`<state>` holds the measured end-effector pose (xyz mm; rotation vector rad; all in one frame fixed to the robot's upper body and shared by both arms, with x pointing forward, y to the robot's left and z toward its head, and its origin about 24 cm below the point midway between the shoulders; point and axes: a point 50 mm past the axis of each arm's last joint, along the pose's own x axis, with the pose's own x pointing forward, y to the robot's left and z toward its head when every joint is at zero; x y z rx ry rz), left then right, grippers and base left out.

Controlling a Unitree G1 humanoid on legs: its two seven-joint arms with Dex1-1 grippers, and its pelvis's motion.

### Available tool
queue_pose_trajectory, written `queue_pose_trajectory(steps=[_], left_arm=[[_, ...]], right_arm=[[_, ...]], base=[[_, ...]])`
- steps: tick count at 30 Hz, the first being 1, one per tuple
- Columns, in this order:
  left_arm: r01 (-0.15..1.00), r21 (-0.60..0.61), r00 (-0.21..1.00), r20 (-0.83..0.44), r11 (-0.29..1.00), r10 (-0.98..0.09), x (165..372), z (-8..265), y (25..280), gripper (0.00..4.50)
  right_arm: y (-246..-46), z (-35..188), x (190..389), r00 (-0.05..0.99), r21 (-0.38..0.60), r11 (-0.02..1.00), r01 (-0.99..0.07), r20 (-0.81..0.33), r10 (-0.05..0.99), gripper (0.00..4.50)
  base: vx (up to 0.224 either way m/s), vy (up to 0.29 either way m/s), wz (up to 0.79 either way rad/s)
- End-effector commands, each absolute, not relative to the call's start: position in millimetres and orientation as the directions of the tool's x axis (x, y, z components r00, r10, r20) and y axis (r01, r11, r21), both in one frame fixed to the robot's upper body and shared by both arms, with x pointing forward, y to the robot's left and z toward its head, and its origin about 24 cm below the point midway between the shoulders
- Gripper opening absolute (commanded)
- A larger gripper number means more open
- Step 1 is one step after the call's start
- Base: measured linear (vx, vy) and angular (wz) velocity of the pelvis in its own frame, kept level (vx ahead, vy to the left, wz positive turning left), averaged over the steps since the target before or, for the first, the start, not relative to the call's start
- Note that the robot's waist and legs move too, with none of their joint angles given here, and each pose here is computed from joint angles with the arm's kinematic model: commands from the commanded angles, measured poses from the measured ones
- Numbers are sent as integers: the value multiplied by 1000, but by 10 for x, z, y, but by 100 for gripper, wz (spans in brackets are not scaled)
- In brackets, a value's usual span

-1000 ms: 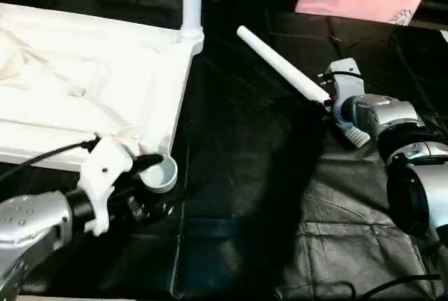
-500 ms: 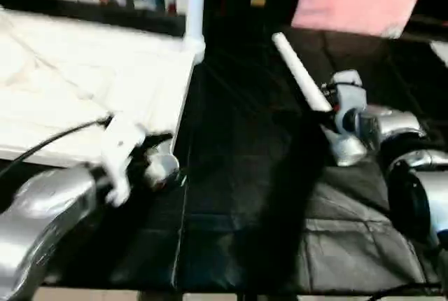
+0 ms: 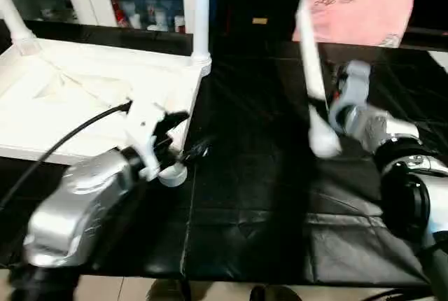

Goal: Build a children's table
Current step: Pick table leg

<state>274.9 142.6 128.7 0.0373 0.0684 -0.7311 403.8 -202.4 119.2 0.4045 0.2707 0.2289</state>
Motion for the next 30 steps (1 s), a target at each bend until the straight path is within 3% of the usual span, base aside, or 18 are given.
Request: queue_pose_trajectory(steps=[1, 3, 4, 8, 14, 18, 21, 30], left_arm=[[660, 7, 750, -60, 751, -658, 2791, 1319, 1404, 450], [654, -29, 756, -25, 756, -654, 2842, 1358, 1361, 450], [654, -29, 756, -25, 756, -654, 2842, 1358, 1361, 450], [670, -161, 741, 80, 725, -667, 2969, 1506, 1203, 450], [697, -398, 703, 216, 597, -677, 3170, 1750, 968, 450], [691, -413, 706, 212, 593, -675, 3234, 1782, 924, 450], [727, -440, 663, 248, 527, -706, 3280, 1893, 776, 450], [767, -514, 593, 339, 384, -730, 3229, 2050, 665, 450]], right_arm=[[-2015, 1313, 4030, 939, 480, 842, -245, -100, 330, 183], [-1979, 1370, 3956, 919, 536, 773, -341, 16, 394, 183], [-1979, 1370, 3956, 919, 536, 773, -341, 16, 394, 183], [-1903, 1391, 3675, 849, 623, 601, -501, 218, 482, 182], [-1735, 1465, 3267, 685, 613, 382, -692, 389, 616, 182], [-1653, 1484, 3189, 648, 612, 329, -719, 418, 637, 182], [-1450, 1488, 3010, 585, 604, 261, -753, 432, 686, 182], [-1308, 1479, 2875, 530, 604, 205, -770, 427, 733, 182]], base=[[0, 0, 0], [0, 0, 0], [0, 0, 0], [0, 0, 0], [0, 0, 0], [0, 0, 0], [0, 0, 0], [0, 0, 0]])
